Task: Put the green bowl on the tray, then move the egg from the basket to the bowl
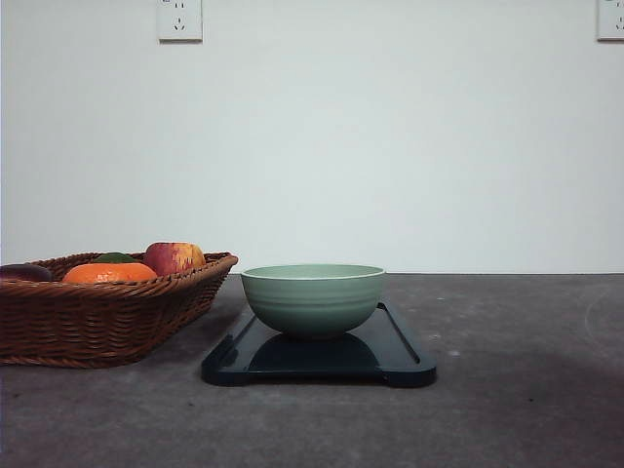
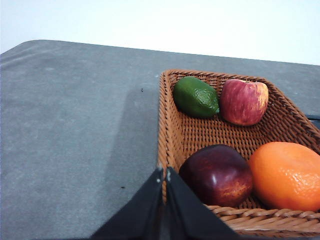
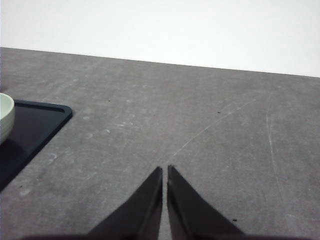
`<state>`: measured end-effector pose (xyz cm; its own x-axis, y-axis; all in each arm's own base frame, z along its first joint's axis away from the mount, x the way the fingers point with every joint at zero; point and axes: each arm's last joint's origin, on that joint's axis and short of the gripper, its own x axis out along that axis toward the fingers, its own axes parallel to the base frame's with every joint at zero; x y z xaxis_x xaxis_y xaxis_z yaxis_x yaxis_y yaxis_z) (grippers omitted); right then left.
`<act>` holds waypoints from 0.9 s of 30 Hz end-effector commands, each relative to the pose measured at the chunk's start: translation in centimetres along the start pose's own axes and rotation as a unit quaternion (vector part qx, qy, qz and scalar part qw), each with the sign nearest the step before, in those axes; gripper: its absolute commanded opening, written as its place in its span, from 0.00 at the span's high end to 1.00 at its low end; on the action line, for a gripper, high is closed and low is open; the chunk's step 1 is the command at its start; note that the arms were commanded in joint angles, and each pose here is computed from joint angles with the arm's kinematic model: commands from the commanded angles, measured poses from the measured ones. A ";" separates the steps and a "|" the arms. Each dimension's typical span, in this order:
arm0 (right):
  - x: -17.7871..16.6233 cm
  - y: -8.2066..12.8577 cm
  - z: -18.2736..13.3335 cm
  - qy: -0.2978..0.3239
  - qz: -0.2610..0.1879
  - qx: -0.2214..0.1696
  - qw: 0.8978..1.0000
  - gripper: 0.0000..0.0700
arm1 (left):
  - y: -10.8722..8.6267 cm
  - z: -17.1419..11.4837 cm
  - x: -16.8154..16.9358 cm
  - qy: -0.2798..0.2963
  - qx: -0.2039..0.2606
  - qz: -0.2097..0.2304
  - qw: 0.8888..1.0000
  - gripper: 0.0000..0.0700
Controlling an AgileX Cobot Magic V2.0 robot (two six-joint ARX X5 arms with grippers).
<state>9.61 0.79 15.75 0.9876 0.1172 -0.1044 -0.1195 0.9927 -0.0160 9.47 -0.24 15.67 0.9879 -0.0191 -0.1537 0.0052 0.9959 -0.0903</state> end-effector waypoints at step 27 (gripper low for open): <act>0.0 0.0 0.0 -0.004 0.001 0.005 1.000 0.99 | 0.1 -0.7 0.2 0.011 0.005 0.003 1.000 1.00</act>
<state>9.61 0.79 15.75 0.9876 0.1172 -0.1044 -0.1195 0.9927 -0.0160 9.47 -0.24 15.67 0.9879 -0.0191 -0.1537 0.0052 0.9959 -0.0903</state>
